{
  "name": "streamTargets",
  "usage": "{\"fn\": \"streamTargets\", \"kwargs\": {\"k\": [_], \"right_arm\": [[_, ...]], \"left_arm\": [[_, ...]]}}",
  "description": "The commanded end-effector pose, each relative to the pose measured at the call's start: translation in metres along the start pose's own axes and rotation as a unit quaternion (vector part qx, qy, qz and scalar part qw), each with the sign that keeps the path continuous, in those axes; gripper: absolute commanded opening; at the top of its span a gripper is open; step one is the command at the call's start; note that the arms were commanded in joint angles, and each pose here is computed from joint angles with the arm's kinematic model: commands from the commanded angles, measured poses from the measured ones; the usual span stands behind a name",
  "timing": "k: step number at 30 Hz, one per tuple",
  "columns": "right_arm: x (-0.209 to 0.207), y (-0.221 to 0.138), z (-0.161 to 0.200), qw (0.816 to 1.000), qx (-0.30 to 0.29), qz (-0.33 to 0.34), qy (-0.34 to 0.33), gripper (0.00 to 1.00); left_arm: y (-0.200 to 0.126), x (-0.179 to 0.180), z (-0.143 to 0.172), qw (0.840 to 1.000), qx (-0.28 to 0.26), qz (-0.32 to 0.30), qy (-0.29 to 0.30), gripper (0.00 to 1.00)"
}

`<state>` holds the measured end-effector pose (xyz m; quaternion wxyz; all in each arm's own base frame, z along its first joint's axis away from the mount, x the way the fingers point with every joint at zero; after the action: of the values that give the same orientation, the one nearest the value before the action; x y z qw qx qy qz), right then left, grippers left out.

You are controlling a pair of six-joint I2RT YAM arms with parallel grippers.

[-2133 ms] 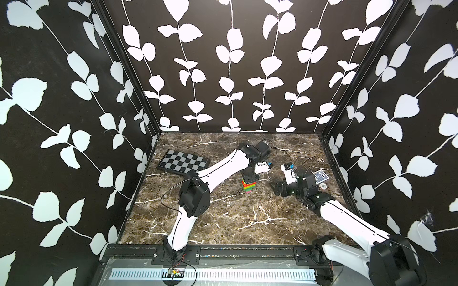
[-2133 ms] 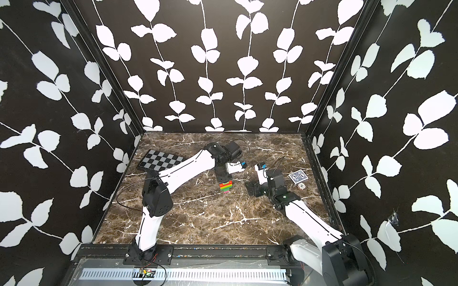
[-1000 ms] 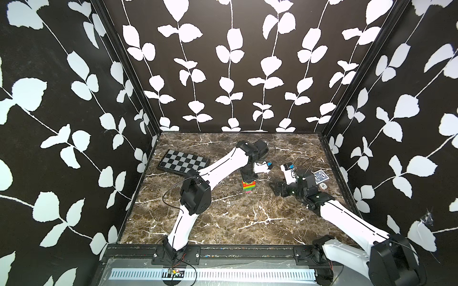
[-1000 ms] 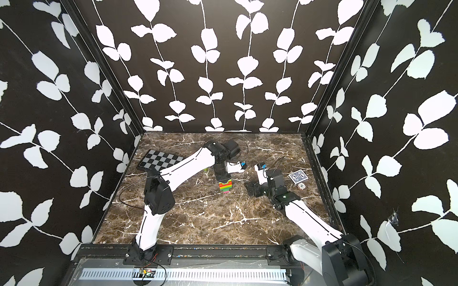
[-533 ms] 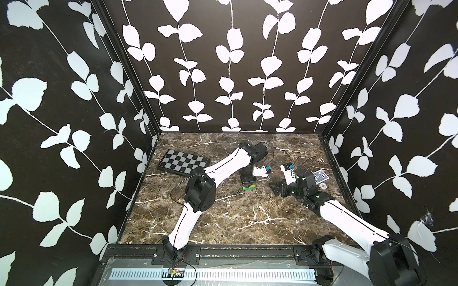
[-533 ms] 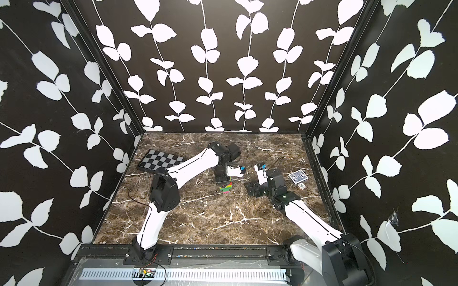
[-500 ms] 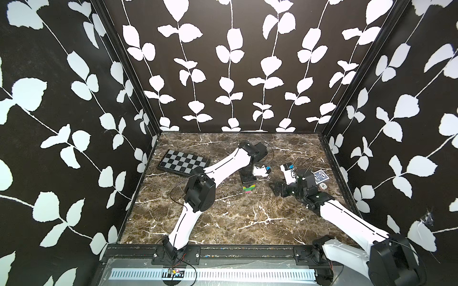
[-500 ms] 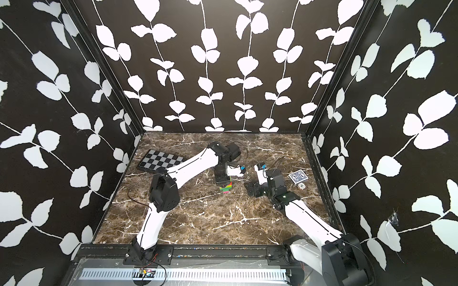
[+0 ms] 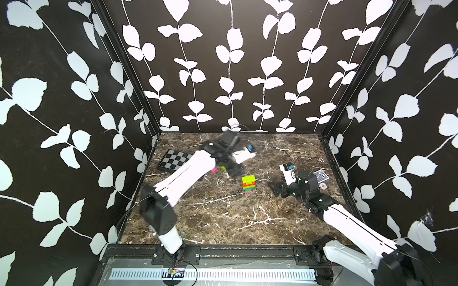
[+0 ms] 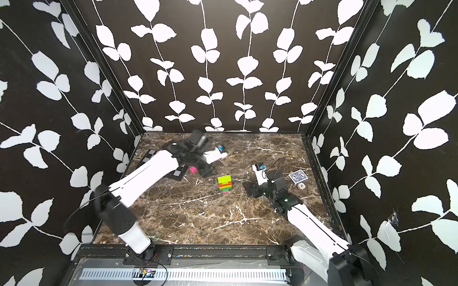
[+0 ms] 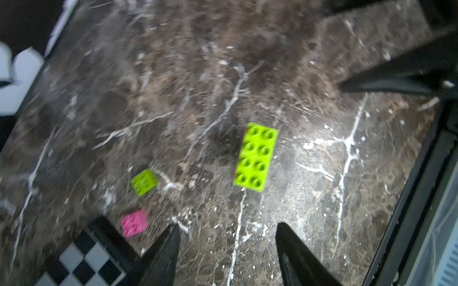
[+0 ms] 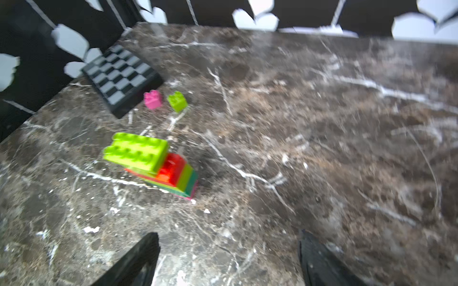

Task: Assemble a carrot with lego
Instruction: Assemble the lego brick with the lego brick, then pick up the lego brick from the center of the board.

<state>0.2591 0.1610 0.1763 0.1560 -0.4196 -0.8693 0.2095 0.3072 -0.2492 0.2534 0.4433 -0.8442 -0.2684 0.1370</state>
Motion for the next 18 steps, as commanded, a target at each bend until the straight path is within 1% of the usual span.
{"fn": "streamTargets", "kwargs": {"k": [1,3,4,7,9,12,18], "right_arm": [[0.009,-0.002,-0.012,0.998,-0.030,0.002,-0.048,0.87],[0.011,0.001,-0.013,0.998,-0.032,-0.001,-0.048,0.87],[0.011,0.002,-0.013,0.998,-0.029,-0.002,-0.047,0.87],[0.012,0.006,-0.009,0.999,-0.021,-0.005,-0.044,0.87],[0.012,0.008,-0.006,0.999,-0.017,-0.004,-0.040,0.87],[0.011,0.009,-0.003,0.999,-0.012,-0.002,-0.038,0.88],[0.010,0.012,-0.001,0.999,-0.004,-0.001,-0.034,0.88]], "left_arm": [[0.012,0.051,0.009,0.989,-0.044,-0.030,-0.141,0.66],[0.030,0.075,0.029,0.980,-0.010,-0.041,-0.194,0.66],[0.039,0.080,0.034,0.978,0.004,-0.041,-0.205,0.67],[0.067,0.090,0.042,0.976,0.044,-0.041,-0.212,0.69],[0.088,0.097,0.046,0.975,0.065,-0.043,-0.210,0.70],[0.110,0.105,0.048,0.975,0.085,-0.050,-0.198,0.71],[0.141,0.118,0.053,0.975,0.118,-0.074,-0.171,0.71]]}}
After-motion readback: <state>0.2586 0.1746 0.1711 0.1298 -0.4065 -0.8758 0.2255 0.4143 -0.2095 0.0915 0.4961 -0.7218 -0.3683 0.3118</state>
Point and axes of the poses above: each gripper's point midway between its finger pads, its own y axis out along the fingers, its own x axis along the line the jaws close on, z = x × y, the point moved 3 cm from there along -y, back along the fingers, and after that the axes turned 5 degrees about -y, right-handed, at the moved point
